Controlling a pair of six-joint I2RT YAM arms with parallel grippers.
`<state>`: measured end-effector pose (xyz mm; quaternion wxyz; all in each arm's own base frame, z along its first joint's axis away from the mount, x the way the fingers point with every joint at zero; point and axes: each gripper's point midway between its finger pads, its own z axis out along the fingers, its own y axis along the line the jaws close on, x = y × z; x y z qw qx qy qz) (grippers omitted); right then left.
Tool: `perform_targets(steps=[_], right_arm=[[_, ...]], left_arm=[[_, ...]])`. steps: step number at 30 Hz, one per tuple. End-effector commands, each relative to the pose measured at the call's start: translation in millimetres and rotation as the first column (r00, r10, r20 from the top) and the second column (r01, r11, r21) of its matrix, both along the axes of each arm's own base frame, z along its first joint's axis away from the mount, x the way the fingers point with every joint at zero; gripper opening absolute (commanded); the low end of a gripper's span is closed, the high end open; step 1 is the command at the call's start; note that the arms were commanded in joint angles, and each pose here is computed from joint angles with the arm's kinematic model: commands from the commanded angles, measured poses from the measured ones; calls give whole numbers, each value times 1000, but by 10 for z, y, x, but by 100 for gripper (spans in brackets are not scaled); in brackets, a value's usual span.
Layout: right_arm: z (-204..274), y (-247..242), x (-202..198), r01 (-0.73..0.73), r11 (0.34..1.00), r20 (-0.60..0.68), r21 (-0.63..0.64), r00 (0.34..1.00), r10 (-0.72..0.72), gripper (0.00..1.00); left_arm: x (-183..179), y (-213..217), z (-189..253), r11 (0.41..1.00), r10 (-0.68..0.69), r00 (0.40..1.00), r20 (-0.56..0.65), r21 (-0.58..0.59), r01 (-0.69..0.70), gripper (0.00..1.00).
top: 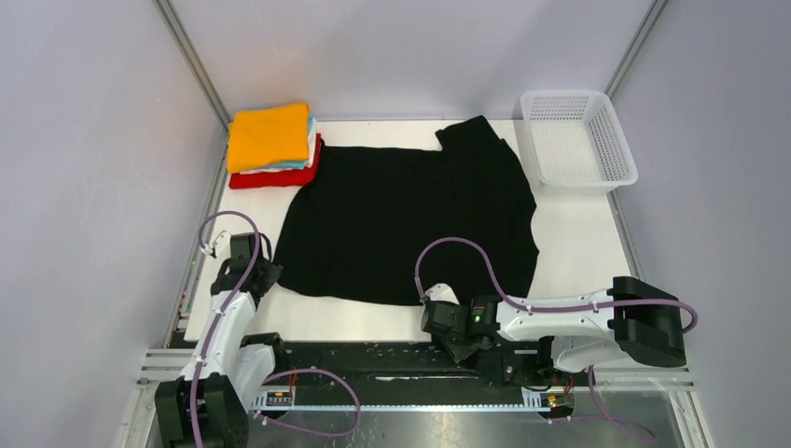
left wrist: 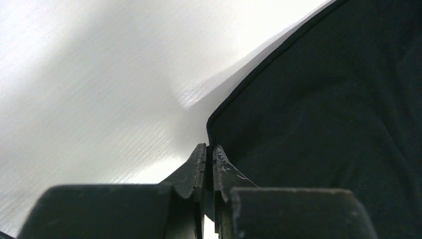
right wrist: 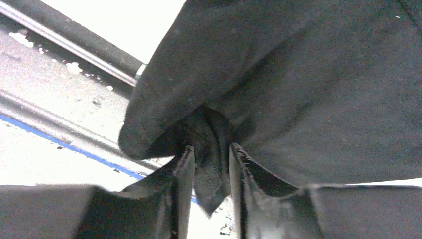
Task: Fold and stack the t-shirts
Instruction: Grab the side of the flattened tshirt closest away from the robot with both arms, then fold the flattened tshirt in 1/3 of the way
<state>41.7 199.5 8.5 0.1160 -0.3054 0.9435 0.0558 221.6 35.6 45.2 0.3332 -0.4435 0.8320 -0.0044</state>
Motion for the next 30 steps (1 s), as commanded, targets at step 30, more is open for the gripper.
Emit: perform_targets(steps=[30], right_arm=[[777,-574,417,225,966,154,126,958,-243,0]], left_arm=[[-24,-182,453,980,130,962,240,-178,-88,0]])
